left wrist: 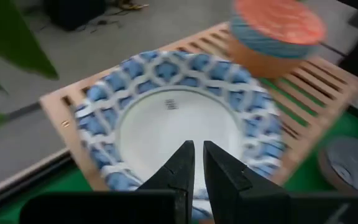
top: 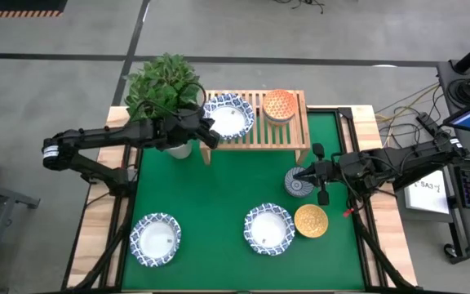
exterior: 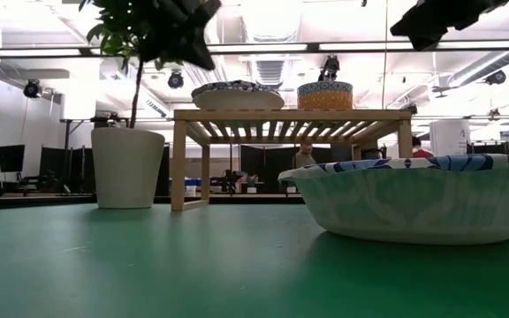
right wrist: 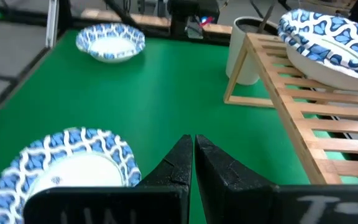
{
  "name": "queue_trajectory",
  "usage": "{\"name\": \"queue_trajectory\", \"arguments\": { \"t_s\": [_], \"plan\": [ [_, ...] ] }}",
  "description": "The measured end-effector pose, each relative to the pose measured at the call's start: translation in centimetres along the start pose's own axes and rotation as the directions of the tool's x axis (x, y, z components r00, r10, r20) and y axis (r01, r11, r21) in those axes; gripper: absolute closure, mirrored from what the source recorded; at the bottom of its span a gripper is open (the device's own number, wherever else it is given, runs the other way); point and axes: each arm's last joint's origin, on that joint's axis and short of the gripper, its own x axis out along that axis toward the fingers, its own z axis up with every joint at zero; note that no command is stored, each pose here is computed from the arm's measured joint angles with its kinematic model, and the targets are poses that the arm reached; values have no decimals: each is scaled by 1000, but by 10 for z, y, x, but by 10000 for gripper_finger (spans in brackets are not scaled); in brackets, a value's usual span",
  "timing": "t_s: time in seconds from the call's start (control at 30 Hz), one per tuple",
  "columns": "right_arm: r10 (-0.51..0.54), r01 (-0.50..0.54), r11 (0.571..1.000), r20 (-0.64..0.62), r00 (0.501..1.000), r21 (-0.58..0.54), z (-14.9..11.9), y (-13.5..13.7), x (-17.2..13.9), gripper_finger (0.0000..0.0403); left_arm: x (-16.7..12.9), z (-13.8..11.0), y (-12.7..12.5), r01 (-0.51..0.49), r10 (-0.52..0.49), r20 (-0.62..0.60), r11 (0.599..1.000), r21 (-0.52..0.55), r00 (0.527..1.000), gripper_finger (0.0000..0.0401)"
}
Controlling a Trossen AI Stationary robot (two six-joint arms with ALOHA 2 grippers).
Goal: Place and stack bowls onto a shelf
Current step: Stack the blue bowl on top of the orange bowl on the shelf
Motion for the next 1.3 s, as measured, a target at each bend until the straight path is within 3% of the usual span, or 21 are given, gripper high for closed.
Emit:
{"name": "queue_trajectory", "arguments": {
  "t_s": [0.2,0.4,0.7,0.87,1.03,1.3],
  "plan": [
    [0,-2,996,21,1000,94,2,0,0,394,-35,10,-26,113,-113,-14,983,144,994,385],
    [1,-3,983,11,1000,181,3,3,11,394,-71,2,-52,239,-228,-74,939,246,971,385],
    [10,11,960,-74,997,281,9,8,38,394,-103,-49,-82,409,-359,-195,797,446,913,385],
    [7,77,941,-246,969,329,13,10,47,394,-111,-76,-90,457,-392,-236,734,502,889,385],
    [-6,181,919,-446,895,351,19,11,52,394,-109,-91,-91,427,-374,-210,735,528,903,385],
    [24,332,869,-701,713,367,26,14,66,394,-102,-97,-85,261,-247,-100,801,539,964,385]
  ]
}}
